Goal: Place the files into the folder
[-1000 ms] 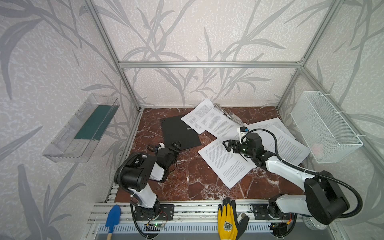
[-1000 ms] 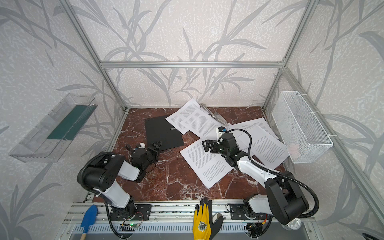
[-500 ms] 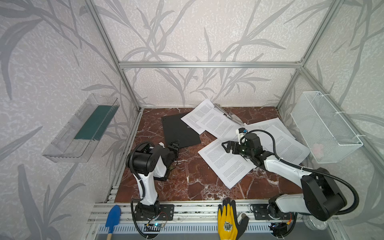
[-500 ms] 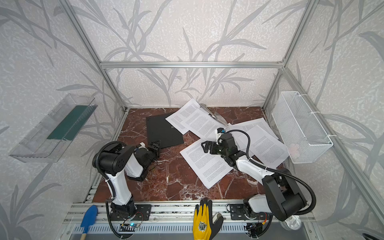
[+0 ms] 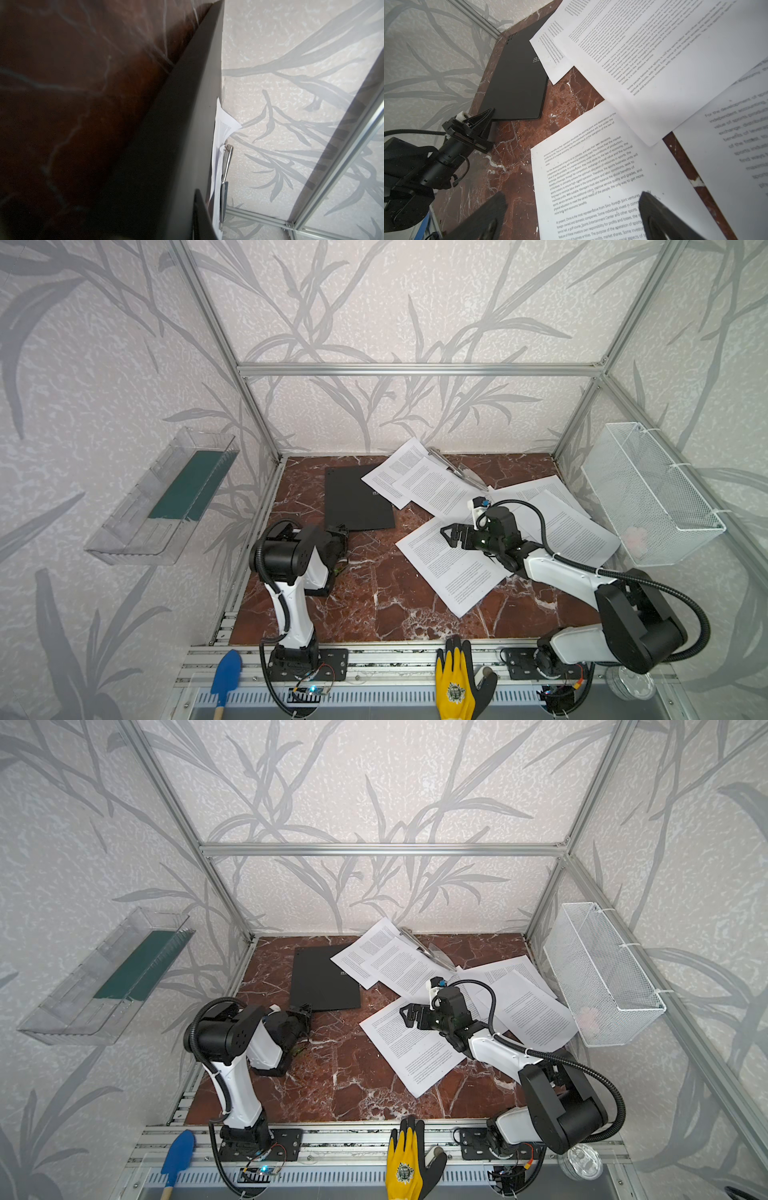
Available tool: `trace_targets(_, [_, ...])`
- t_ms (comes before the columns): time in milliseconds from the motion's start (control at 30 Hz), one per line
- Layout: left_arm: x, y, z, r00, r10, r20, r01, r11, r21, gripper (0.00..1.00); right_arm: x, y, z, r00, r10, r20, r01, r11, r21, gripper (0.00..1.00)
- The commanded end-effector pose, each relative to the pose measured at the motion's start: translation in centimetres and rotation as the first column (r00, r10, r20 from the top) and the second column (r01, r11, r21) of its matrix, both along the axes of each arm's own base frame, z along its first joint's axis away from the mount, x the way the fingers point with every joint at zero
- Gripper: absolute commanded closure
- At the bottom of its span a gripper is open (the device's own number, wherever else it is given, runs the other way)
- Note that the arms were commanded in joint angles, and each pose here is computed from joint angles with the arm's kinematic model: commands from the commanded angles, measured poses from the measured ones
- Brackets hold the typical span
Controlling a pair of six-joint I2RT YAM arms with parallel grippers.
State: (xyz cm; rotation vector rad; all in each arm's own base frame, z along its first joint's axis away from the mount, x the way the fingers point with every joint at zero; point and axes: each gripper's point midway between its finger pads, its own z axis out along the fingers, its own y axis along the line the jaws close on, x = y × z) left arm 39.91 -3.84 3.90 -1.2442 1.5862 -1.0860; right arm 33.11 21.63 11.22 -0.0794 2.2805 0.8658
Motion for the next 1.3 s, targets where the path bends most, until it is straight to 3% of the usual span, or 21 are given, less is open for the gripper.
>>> trace_targets(0, [-1.9,-0.1,-0.6,0.998,-0.039,-0.045,0.039,0.999,0.002,1.00,0.5,0.8,0.5,0.999,0.026,0.022,-0.026,0.999,-0.035,0.01])
trace_targets(200, [-4.8,-1.0,-1.4,0.991,-0.103,-0.082,0.100,0.994,-0.041,1.00,0.1,3.1,0.6,0.995,0.096,0.010,-0.095,0.991,-0.096,0.00])
trace_targets(500, [-6.3,-2.2,2.9,0.987,-0.162,0.010,0.162,0.981,-0.108,1.00,0.1,9.2,0.6,0.983,0.179,-0.046,-0.182,0.981,-0.069,0.00])
trace_targets(800, [-8.7,-2.8,6.7,0.975,-0.220,0.040,0.221,0.974,-0.043,1.00,0.5,13.7,-0.8,0.966,0.218,-0.136,-0.220,0.975,-0.001,0.01])
trace_targets(1033, [-11.6,-1.0,8.7,0.988,-0.149,-0.042,0.152,0.985,0.085,1.00,0.5,16.3,-0.6,0.958,0.242,-0.152,-0.234,0.970,0.069,0.01])
trace_targets(1133, [-12.2,-0.8,8.6,0.991,-0.129,-0.027,0.131,0.988,0.077,1.00,0.2,17.0,0.0,0.959,0.250,-0.135,-0.242,0.968,0.074,0.01])
trace_targets(1267, [-12.0,-1.7,8.2,0.985,-0.174,-0.019,0.174,0.984,0.046,1.00,0.0,18.2,0.2,0.950,0.270,-0.155,-0.246,0.956,0.157,0.01])
